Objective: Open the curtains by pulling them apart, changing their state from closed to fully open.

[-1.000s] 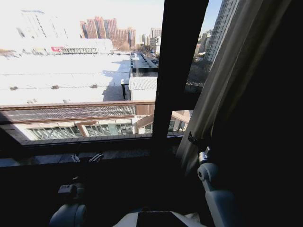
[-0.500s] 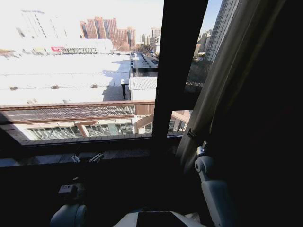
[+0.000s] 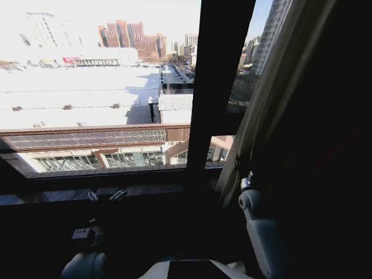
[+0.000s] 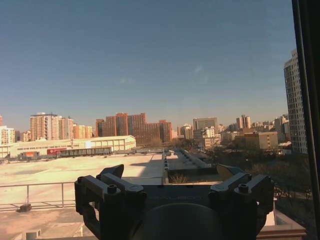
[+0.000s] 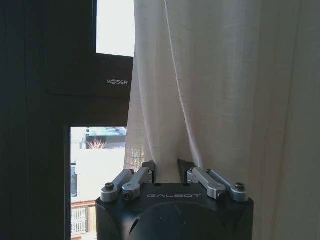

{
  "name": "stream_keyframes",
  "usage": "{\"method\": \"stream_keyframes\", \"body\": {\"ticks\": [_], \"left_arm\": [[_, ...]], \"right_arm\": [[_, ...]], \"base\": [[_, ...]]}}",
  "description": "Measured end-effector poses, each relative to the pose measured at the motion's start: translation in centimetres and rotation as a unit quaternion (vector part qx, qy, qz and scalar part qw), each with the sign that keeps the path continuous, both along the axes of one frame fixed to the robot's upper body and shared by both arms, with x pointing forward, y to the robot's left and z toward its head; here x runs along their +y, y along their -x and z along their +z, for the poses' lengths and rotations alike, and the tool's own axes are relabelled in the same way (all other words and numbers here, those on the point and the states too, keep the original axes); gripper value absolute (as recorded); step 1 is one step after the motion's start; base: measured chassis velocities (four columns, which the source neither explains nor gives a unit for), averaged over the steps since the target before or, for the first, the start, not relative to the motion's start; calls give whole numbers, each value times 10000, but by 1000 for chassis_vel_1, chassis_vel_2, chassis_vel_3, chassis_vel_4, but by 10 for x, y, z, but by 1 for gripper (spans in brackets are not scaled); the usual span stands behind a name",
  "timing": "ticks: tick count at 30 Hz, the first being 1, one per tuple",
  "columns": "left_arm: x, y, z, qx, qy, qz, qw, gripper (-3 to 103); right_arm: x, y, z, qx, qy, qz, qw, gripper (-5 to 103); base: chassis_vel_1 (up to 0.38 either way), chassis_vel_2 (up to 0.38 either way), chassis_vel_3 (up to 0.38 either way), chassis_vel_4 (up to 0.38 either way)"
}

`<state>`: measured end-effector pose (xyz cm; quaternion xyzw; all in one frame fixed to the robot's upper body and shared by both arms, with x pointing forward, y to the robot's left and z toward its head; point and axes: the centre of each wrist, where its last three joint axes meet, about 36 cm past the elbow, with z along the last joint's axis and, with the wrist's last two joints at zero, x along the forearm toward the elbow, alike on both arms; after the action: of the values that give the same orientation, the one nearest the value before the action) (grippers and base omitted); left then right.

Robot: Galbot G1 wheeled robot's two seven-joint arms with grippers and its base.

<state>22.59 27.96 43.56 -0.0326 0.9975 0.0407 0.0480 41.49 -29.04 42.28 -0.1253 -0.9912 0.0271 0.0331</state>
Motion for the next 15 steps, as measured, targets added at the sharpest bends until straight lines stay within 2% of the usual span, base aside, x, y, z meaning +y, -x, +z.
{"method": "stream_keyframes", "body": {"ticks": [3,4,6,10,15], "left_arm": [[0,0,1,-10,-4,-4,10000,100],[0,0,1,-10,-4,-4,10000,100],[-1,1,1,-3,2,-11,10000,100],[-1,1,1,-5,-2,-10,10000,100],[-1,1,0,-5,6,-17,10000,100]], "right_arm": [[0,-1,1,-74,-8,79,9999,12],[0,-1,1,-74,-8,79,9999,12],[0,0,4,-211,1,168,9996,1],[2,7,12,-333,21,259,9991,0],[14,26,23,-394,50,633,9972,0]], "base": [[0,0,0,0],[0,0,0,0],[0,0,0,0],[0,0,0,0],[0,0,0,0]]}}
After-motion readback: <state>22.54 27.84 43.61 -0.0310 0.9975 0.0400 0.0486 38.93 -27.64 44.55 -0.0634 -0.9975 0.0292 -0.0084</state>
